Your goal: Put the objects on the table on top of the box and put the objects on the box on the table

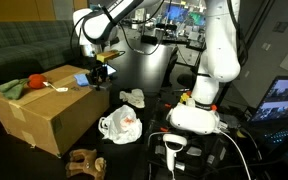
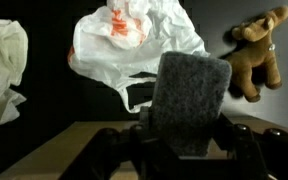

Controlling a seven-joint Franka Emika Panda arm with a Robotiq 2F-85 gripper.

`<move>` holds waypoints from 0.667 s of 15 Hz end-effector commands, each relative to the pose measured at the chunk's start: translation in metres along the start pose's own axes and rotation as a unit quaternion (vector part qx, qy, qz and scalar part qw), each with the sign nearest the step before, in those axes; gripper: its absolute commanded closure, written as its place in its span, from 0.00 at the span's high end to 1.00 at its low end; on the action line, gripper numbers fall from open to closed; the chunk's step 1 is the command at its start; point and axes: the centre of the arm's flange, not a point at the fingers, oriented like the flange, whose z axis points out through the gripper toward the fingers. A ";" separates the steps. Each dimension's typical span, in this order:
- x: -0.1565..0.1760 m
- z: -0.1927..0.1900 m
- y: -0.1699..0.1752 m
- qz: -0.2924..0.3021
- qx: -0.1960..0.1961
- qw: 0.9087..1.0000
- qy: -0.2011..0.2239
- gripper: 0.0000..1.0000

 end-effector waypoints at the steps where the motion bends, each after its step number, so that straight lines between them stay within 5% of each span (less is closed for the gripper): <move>1: -0.087 0.022 0.003 -0.021 0.021 1.000 0.002 0.34; 5: -0.148 0.068 -0.012 -0.049 0.022 0.999 -0.002 0.34; 10: -0.145 0.115 -0.022 -0.059 0.024 0.998 0.015 0.34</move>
